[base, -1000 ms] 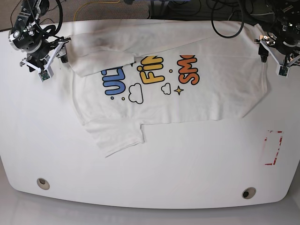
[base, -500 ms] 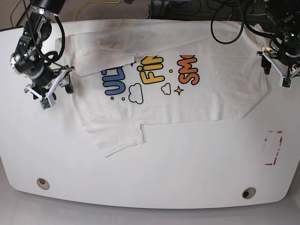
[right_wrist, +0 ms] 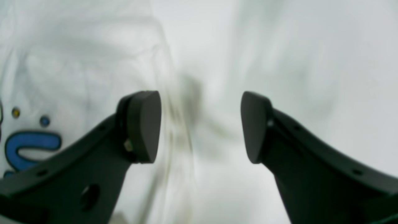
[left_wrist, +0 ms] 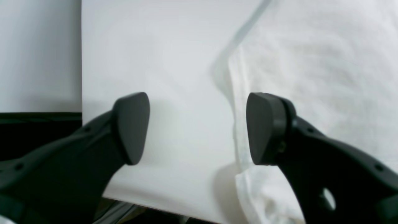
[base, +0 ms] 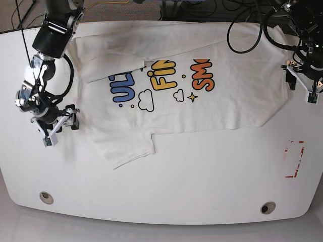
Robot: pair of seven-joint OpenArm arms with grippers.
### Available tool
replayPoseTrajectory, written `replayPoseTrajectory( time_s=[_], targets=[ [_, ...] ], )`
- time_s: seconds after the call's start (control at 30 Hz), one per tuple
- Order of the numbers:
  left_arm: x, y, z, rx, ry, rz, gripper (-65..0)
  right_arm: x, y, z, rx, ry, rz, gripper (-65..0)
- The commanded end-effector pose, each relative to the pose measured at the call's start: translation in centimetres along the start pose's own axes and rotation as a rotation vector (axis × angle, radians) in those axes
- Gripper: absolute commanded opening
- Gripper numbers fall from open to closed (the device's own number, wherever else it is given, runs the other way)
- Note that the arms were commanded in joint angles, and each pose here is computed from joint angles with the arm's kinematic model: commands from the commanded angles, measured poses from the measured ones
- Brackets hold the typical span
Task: Layout the t-shirt on the table in an organized manner, then fold the t-shirt properly
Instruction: 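Release the shirt and move the right gripper toward the sleeve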
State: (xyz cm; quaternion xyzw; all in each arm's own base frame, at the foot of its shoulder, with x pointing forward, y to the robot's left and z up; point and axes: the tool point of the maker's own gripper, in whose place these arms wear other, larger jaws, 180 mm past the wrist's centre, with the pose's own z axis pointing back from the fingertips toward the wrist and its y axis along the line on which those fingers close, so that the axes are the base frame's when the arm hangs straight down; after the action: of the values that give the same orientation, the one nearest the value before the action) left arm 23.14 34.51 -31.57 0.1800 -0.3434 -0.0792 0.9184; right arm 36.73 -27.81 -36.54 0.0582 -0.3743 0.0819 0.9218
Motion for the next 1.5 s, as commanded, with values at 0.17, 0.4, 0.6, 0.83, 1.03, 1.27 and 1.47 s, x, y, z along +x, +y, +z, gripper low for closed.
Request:
replayPoseTrajectory(
  time_s=[0.17, 0.4, 0.6, 0.83, 1.03, 1.27, 1.47],
  targets=[
    [1.2, 1.5, 0.5, 0.036, -0.038, -0.025, -19.2, 2.8, 0.1, -2.9, 0.064, -0.074, -0.063, -27.1],
    [0.8, 2.3, 0.8, 0.056, -0.031, -0.008, -19.2, 2.7, 0.8, -4.3, 0.101, -0.080, -0.110, -27.1],
    [0.5, 3.1, 1.0, 0.078, -0.029, 0.009, -19.2, 1.8, 2.9, -5.8, 0.150, -0.085, -0.160, -27.1],
    [0.1, 3.7, 1.1, 0.092, -0.022, 0.025, -19.2, 1.4, 4.9, -6.7, 0.187, -0.083, -0.183, -27.1],
    [-1.7, 4.3, 0.5, 0.092, 0.019, 0.078, -19.2, 1.4, 6.3, -7.1, 0.213, -0.084, -0.194, -27.1],
    [-3.8, 6.7, -1.2, 0.105, 0.065, 0.190, -19.2, 1.4, 6.7, -7.3, 0.220, -0.085, -0.197, -40.0],
    [-5.1, 7.2, -3.8, 0.054, 0.106, 0.273, -19.2, 1.4, 6.6, -7.2, 0.218, -0.085, -0.196, -60.4]
  ],
)
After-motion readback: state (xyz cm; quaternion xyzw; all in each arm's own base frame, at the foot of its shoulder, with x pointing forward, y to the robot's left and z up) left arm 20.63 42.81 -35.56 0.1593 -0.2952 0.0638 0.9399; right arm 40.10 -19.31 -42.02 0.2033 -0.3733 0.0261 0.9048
